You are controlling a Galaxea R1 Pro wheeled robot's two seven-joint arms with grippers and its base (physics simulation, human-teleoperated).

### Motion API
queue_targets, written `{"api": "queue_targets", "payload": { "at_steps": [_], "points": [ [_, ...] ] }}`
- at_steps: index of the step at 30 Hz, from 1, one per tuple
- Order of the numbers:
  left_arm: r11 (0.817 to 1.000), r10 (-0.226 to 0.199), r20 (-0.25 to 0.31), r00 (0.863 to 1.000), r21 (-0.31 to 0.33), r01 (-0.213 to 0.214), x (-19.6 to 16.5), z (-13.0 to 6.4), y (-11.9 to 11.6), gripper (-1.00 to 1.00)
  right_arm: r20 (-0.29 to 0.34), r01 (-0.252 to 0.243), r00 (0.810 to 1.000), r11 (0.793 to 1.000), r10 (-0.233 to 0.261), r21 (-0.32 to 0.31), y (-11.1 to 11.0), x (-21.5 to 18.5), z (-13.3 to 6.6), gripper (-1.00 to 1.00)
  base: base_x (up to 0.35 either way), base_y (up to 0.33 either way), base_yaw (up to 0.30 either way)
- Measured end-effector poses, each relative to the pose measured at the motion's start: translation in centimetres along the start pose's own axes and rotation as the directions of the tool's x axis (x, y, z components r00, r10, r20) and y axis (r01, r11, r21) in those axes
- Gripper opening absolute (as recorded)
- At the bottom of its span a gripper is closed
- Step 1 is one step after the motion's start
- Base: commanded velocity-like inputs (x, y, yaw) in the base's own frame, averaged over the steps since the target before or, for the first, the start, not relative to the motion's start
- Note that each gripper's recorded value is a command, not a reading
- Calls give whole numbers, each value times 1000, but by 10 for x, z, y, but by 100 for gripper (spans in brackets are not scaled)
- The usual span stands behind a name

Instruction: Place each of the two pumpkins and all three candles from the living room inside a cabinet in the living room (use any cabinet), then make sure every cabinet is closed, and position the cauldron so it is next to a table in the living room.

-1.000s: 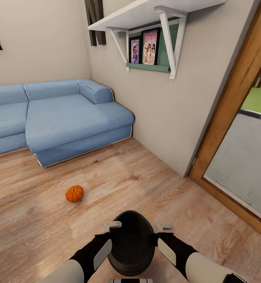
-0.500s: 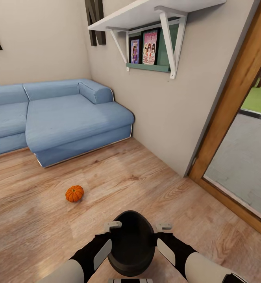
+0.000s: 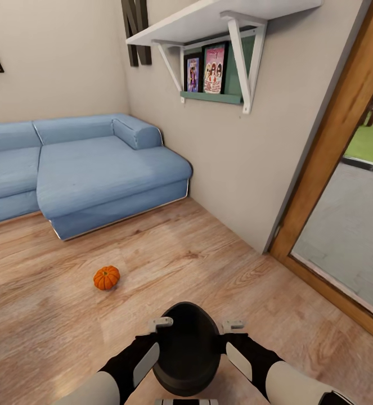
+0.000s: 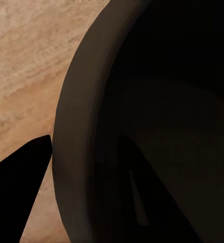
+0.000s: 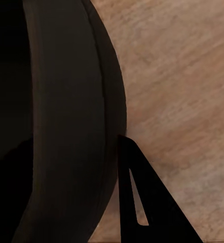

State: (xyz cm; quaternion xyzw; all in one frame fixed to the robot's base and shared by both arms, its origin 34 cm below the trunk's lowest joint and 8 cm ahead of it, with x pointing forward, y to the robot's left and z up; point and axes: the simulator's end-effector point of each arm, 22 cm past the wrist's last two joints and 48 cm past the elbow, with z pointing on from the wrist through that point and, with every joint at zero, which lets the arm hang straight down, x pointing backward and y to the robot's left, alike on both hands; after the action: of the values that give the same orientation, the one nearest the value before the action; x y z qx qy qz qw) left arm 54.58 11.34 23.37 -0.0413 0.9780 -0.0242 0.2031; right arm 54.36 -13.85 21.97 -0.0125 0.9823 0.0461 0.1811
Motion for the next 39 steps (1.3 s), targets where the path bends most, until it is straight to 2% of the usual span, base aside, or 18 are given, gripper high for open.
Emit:
{"api": "queue_targets", "payload": {
  "at_steps": [4, 21, 39],
  "points": [
    [1000, 20, 17, 1000, -8, -19, -7, -4, 1, -100, 11, -3, 1000, 1000, 3, -6, 4, -5, -4, -100, 0, 0, 0],
    [1000, 14, 14, 1000, -6, -14, -12, -11, 1, -100, 11, -1, 1000, 1000, 1, -5, 5, -11, -12, -100, 0, 0, 0],
    [1000, 20, 16, 1000, -7, -20, -38, -44, -2, -100, 14, -7, 1000, 1000, 7, -5, 8, -35, -46, -100, 0, 0, 0]
  ]
}}
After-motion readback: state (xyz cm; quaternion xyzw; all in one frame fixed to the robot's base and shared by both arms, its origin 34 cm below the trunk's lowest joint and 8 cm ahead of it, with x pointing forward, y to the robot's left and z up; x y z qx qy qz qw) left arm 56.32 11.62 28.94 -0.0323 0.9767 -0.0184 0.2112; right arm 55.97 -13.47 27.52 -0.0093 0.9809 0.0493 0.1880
